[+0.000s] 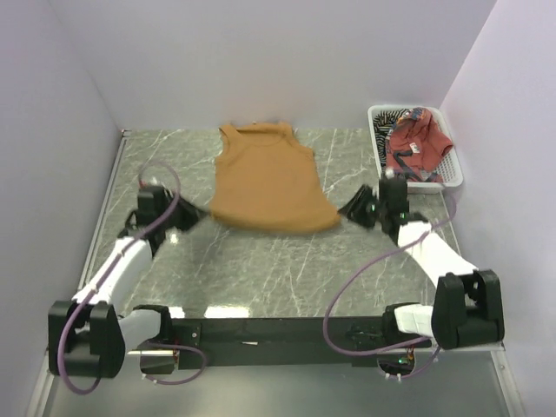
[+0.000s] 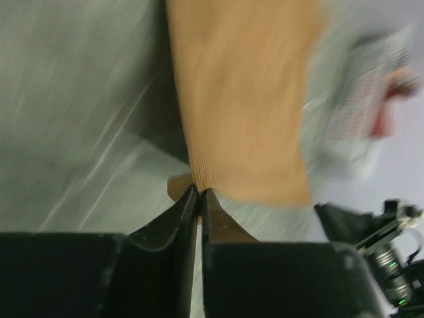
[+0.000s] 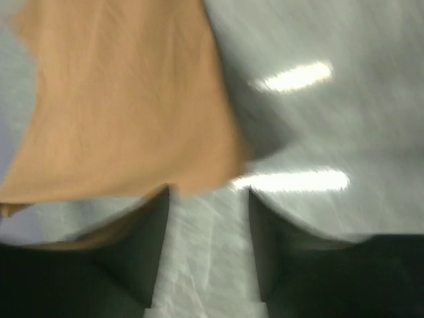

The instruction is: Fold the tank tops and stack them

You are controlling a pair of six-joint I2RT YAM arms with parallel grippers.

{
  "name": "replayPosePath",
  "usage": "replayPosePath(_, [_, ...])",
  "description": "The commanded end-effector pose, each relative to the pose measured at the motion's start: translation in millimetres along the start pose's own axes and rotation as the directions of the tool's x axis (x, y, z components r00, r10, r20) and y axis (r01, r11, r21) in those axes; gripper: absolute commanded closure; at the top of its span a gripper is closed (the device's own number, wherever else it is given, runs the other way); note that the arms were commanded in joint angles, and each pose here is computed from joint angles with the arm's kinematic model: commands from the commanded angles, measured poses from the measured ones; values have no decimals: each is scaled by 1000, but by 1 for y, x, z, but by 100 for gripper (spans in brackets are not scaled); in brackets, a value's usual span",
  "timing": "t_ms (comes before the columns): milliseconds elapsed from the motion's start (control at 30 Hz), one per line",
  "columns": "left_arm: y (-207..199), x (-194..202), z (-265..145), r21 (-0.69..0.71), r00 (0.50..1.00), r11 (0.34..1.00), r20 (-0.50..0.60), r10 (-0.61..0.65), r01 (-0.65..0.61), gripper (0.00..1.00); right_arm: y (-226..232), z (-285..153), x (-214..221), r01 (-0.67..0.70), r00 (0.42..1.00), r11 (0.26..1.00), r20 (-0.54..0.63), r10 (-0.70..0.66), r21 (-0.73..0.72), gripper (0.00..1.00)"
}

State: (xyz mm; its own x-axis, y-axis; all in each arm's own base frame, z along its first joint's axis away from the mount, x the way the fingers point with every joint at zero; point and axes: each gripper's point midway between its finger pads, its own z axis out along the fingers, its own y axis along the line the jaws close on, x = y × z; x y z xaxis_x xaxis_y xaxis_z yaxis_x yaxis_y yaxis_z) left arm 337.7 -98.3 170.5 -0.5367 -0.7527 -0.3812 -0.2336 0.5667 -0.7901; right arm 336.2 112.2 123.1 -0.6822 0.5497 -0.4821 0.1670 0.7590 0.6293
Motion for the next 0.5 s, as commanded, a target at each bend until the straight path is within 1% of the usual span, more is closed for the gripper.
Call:
replayPosePath(0, [22, 59, -31, -47, 992, 998, -113, -50, 45, 83, -28, -26, 27, 9, 1000, 998, 3, -10, 66, 37])
replayPosePath(33, [33, 71, -31, -86, 987, 995, -143, -69, 57, 83, -33, -30, 34, 6, 1000, 997, -5, -5, 75, 37])
replayPosePath(67, [36, 79, -40, -85, 987, 994, -145, -73, 61, 65, -42, -35, 41, 2, 1000, 994, -6, -2, 108, 34])
replayPosePath(100, [42, 85, -44, -113, 986, 991, -146, -82, 65, 57, -42, -43, 39, 8, 1000, 994, 23, -10, 105, 31])
replayPosePath(133, [47, 90, -50, -138, 983, 988, -155, -96, 75, 44, -45, -47, 40, 11, 999, 993, 30, -15, 119, 26])
replayPosePath(167, [42, 88, -57, -122, 986, 990, -142, -86, 68, 41, -51, -52, 43, 10, 999, 989, 29, -15, 151, 25])
replayPosePath(233, [45, 79, -64, -156, 995, 987, -92, -46, 32, 38, -42, -64, 32, 30, 996, 990, 77, -41, 138, 25])
replayPosePath(267, [37, 66, -67, -149, 999, 989, -45, -21, 14, 37, -38, -67, 30, 37, 995, 990, 89, -49, 133, 25])
replayPosePath(300, [38, 55, -66, -174, 1000, 985, 2, 3, -2, 35, -26, -70, 26, 65, 991, 991, 112, -78, 120, 25])
replayPosePath(333, [37, 47, -65, -185, 999, 983, 28, 18, -13, 35, -18, -69, 26, 81, 989, 990, 113, -93, 111, 26])
replayPosePath(367, [29, 35, -58, -194, 998, 981, 47, 33, -23, 35, -8, -67, 30, 107, 988, 989, 101, -118, 104, 27])
replayPosePath(400, [27, 26, -52, -207, 997, 978, 69, 47, -32, 35, 13, -62, 39, 163, 982, 982, 78, -170, 91, 28])
replayPosePath(433, [26, 19, -44, -223, 996, 974, 76, 55, -37, 35, 28, -58, 49, 179, 981, 981, 62, -184, 72, 32])
replayPosePath(467, [15, 5, -26, -225, 994, 973, 81, 68, -48, 40, 45, -54, 54, 196, 978, 980, 62, -198, 38, 32])
